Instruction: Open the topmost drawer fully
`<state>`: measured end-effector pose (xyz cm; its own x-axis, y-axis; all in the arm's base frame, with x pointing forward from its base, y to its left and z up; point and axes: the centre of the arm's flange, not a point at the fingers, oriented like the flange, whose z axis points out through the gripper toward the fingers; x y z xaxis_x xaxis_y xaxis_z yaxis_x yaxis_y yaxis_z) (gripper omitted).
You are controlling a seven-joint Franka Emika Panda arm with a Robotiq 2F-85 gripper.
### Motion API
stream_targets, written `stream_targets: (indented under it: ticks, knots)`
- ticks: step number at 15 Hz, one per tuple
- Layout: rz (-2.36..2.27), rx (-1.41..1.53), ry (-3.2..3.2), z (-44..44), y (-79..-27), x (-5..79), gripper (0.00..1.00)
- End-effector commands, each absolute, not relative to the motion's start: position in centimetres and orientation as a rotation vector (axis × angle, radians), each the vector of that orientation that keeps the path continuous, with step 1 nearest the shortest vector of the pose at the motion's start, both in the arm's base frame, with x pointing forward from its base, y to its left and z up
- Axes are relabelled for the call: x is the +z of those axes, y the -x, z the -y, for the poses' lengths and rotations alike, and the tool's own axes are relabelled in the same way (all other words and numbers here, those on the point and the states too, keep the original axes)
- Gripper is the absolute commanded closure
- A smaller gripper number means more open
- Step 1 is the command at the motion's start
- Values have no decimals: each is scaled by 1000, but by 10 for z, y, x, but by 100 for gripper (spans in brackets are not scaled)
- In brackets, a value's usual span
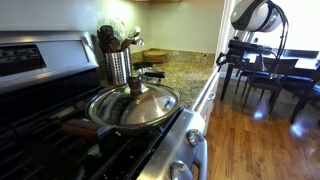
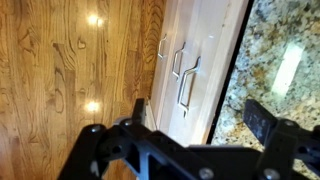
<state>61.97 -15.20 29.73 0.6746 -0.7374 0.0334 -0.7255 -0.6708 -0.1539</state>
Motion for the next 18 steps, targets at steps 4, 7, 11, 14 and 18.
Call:
stream_targets:
  ticks: [4,7,11,14,18]
  knots:
    - [-1216,-144,2765,157,-619,298,0]
    - [-1176,-193,2797,161,-621,287,0]
    - [-1230,-186,2799,176,-625,256,0]
    - [-1246,-170,2800,184,-623,229,0]
    - [-1257,-211,2787,194,-628,204,0]
